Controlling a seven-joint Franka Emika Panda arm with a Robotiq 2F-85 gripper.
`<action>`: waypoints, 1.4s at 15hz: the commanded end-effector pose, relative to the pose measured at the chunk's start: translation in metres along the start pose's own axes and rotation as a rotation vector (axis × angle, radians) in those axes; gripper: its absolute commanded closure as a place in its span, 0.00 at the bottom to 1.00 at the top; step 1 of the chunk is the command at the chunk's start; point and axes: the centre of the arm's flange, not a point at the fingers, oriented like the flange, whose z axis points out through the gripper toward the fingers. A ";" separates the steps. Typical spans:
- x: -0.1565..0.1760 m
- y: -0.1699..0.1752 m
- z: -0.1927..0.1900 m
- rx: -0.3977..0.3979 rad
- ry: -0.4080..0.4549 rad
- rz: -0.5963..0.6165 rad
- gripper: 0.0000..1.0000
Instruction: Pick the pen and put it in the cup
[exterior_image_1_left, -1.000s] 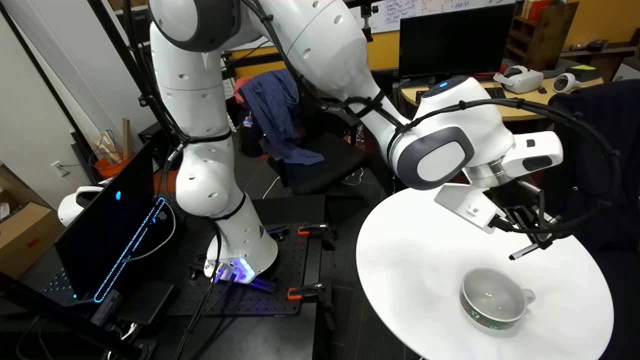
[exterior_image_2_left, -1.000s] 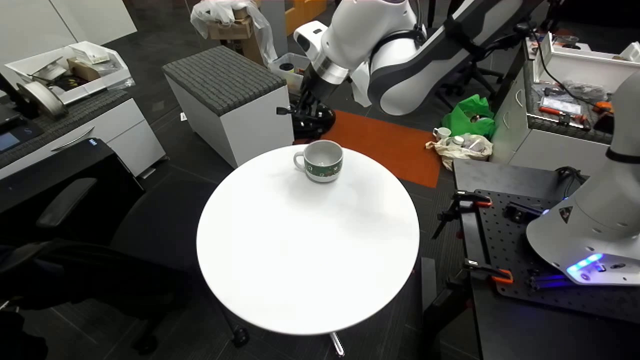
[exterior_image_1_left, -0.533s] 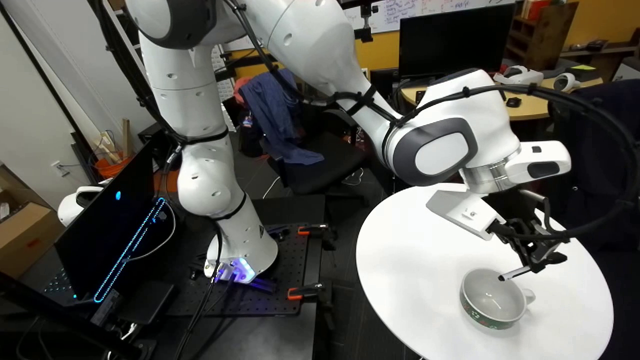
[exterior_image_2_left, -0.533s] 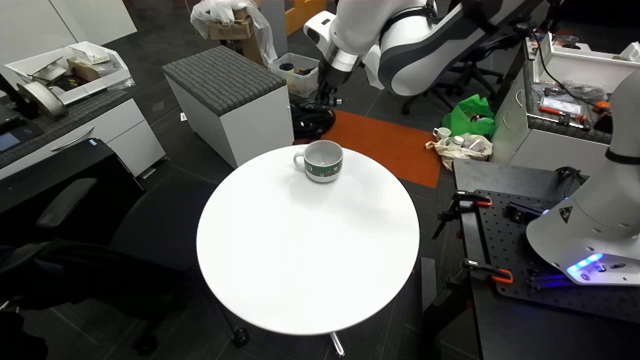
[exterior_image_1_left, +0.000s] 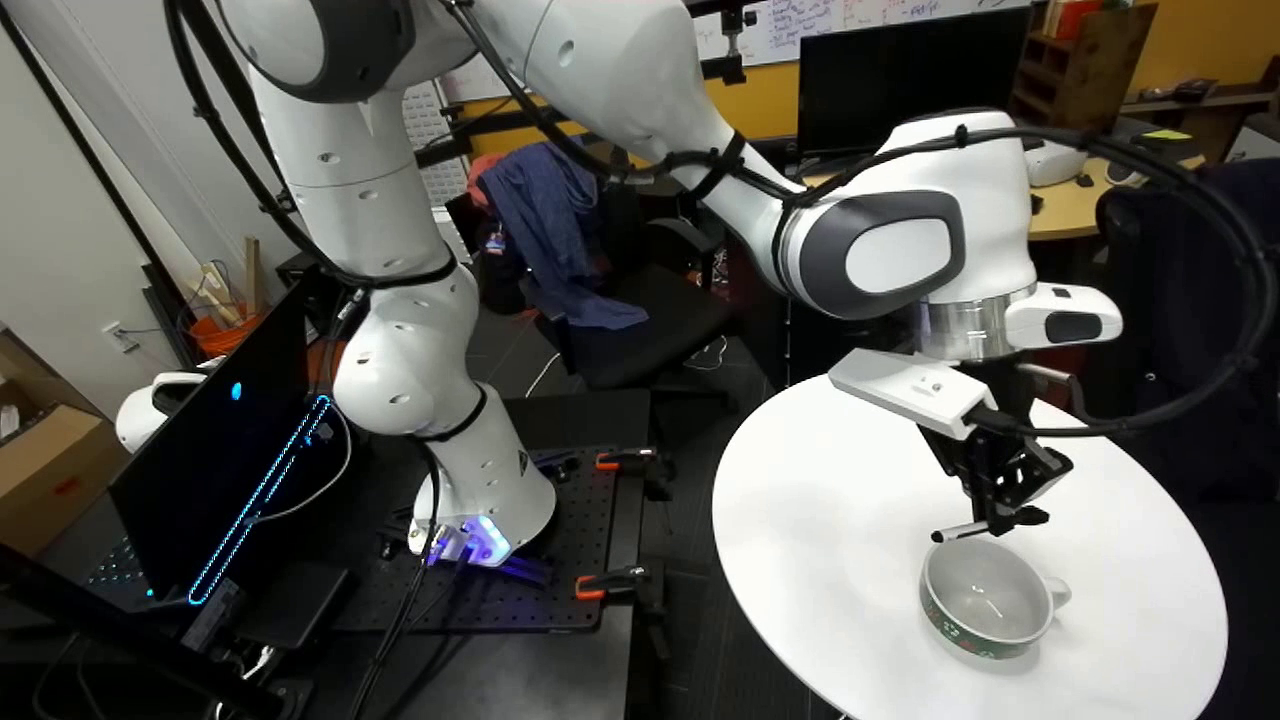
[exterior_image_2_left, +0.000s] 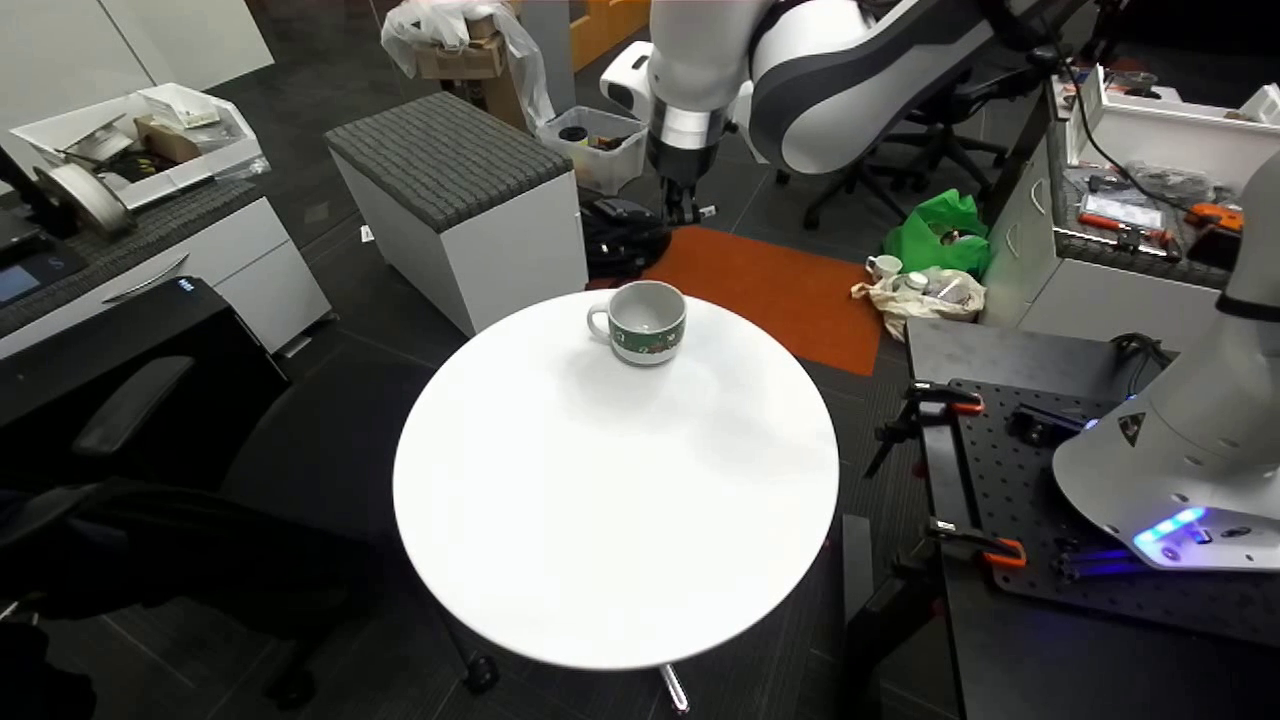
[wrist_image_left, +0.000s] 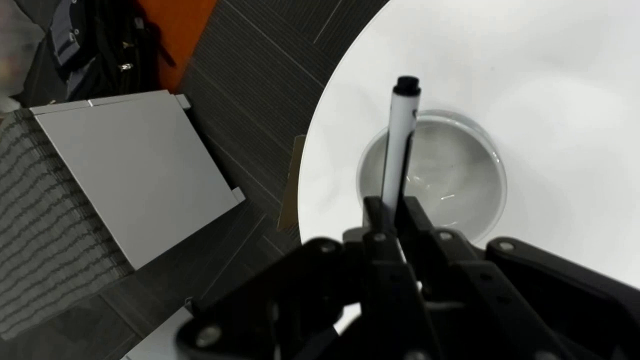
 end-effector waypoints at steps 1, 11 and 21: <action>0.005 0.009 -0.005 0.018 -0.077 -0.050 0.97; 0.023 0.011 0.030 0.069 -0.270 -0.197 0.97; 0.051 -0.004 0.078 0.115 -0.354 -0.296 0.97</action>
